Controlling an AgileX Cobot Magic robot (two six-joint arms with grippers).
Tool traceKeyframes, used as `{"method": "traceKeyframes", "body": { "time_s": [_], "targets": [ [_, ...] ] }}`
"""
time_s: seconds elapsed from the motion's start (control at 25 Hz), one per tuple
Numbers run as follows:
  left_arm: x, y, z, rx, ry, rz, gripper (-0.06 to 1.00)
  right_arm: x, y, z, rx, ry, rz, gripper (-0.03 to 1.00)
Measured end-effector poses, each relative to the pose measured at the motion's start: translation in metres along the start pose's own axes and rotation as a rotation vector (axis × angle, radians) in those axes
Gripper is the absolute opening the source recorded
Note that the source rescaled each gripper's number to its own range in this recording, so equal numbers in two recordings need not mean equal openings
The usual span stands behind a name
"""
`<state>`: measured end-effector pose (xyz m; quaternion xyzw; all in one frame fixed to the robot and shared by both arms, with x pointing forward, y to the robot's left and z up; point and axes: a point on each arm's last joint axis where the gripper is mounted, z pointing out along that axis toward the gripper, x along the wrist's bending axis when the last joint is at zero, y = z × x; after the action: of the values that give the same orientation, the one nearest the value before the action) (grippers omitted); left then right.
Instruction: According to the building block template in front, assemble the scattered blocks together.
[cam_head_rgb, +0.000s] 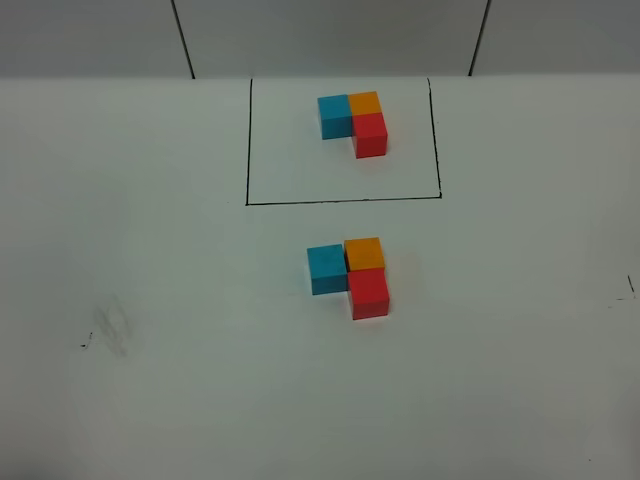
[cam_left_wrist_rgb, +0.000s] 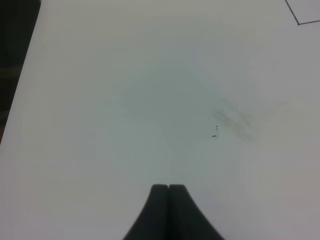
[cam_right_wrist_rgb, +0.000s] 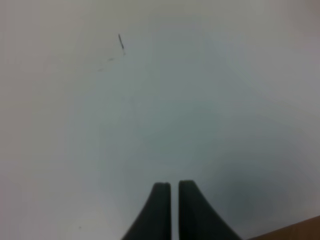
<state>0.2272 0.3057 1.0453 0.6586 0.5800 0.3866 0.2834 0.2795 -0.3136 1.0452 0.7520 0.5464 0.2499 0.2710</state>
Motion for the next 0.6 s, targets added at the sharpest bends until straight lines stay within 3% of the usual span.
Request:
{"method": "traceKeyframes", "body": {
  "time_s": [0.6],
  "targets": [
    [0.0000, 0.0000, 0.0000, 0.000, 0.000, 0.000, 0.00, -0.0007, 0.0001, 0.0000, -0.001, -0.008, 0.006, 0.01]
  ]
}}
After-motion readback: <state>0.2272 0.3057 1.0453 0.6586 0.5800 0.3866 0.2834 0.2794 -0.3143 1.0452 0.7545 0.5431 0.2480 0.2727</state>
